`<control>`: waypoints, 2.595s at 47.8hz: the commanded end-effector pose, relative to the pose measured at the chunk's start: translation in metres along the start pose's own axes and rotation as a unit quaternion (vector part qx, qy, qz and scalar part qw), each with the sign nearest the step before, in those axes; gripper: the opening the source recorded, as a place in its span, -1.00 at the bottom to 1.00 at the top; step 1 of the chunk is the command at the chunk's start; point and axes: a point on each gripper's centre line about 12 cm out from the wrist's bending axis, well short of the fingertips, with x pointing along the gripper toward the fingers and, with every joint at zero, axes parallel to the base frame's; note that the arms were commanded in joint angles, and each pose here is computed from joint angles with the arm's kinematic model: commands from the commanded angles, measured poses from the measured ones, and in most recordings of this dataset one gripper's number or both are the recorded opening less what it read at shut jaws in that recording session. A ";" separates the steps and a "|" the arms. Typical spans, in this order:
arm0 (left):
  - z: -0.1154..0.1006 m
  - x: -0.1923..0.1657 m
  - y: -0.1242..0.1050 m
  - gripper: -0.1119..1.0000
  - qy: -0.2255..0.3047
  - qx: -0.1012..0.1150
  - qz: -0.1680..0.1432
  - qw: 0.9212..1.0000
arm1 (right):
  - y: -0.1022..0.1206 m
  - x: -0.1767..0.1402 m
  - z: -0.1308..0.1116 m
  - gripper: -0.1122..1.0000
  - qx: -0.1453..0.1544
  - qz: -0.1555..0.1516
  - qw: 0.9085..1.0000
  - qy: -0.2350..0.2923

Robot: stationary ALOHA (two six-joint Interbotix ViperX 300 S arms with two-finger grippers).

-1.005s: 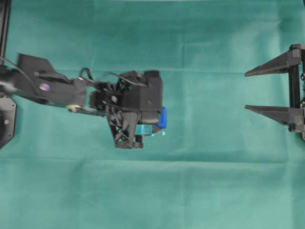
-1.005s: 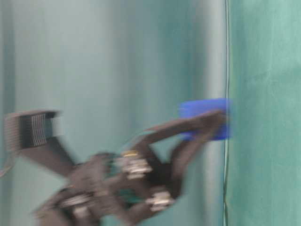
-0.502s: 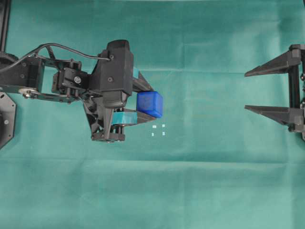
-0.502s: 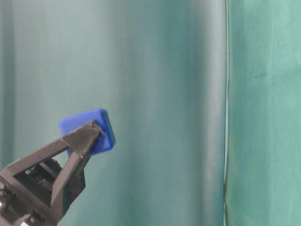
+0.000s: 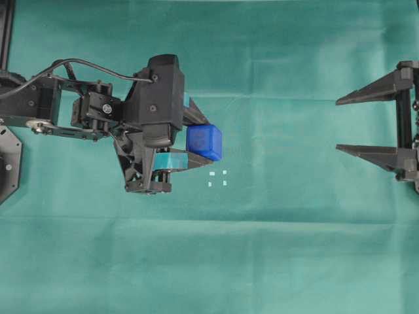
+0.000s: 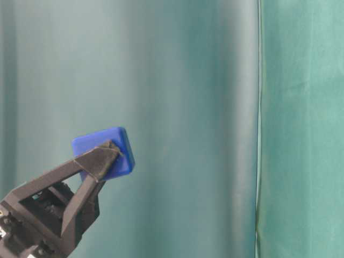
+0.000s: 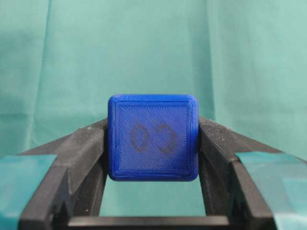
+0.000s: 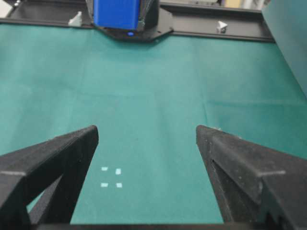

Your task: Handover the blue block to the right arm after grasping it with the left arm, then place it in the designated position.

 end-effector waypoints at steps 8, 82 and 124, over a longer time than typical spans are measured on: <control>0.016 -0.013 0.001 0.04 -0.028 0.000 0.002 1.000 | 0.000 0.001 0.008 0.91 -0.001 -0.001 1.000 -0.011; 0.012 -0.044 0.001 0.04 -0.198 0.001 0.002 0.980 | 0.001 0.001 0.014 0.91 -0.029 0.003 0.999 -0.029; 0.006 -0.051 0.005 0.04 -0.221 -0.004 0.007 0.975 | 0.005 0.002 0.036 0.91 -0.142 0.007 0.988 -0.056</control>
